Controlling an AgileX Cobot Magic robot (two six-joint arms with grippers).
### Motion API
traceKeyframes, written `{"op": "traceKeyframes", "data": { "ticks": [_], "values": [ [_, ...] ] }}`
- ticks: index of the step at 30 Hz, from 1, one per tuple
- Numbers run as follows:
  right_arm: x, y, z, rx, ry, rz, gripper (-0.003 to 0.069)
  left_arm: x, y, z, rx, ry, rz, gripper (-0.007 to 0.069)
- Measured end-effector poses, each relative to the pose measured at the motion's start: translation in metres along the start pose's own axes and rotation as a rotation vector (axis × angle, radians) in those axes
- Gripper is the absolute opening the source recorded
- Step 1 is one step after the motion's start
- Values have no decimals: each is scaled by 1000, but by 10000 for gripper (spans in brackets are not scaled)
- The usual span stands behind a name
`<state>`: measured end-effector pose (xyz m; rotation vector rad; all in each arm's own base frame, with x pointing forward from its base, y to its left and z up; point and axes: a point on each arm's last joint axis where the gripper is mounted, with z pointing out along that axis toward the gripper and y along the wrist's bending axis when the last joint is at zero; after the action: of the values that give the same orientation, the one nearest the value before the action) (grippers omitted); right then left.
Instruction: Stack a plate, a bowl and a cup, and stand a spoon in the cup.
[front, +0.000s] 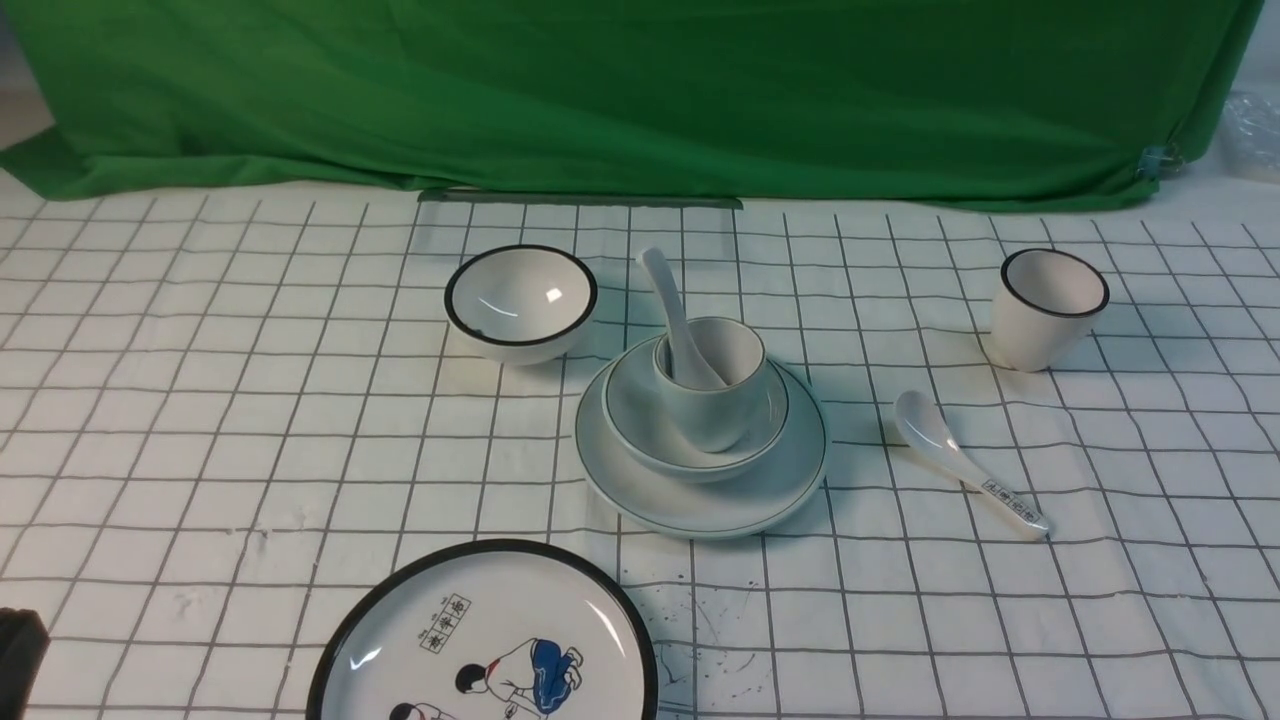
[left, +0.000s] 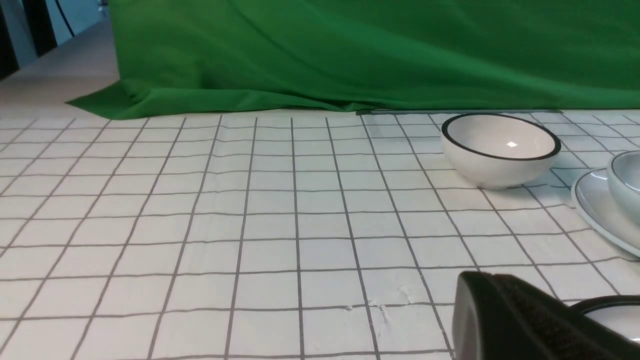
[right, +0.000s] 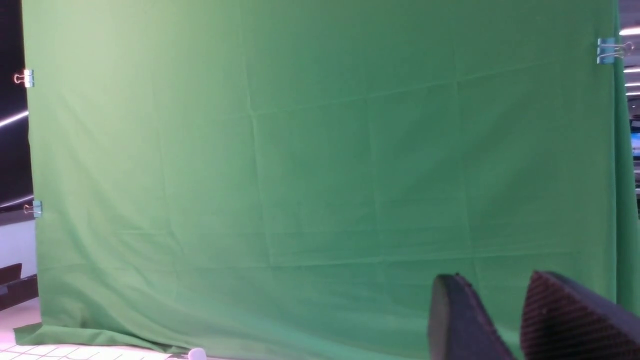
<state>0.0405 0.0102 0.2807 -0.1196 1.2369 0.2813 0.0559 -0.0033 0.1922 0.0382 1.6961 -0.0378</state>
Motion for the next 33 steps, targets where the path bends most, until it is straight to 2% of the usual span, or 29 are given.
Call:
{"op": "traceKeyframes", "data": {
  "ticks": [21,29,30,32,33],
  "values": [
    [1,0,0,0,10,-17,237,0,0,0,0,0,1,3],
    [38,-6,-8,106,367,-262,237,0,0,0,0,0,3,3],
    [59,-11,-13,141,476,-306,237,0,0,0,-2,-1,10,3],
    [71,-13,-16,153,528,-316,237,0,0,0,-3,-1,13,3],
    [93,-16,-22,169,616,-307,237,0,0,0,-3,-1,17,3]
  ]
}}
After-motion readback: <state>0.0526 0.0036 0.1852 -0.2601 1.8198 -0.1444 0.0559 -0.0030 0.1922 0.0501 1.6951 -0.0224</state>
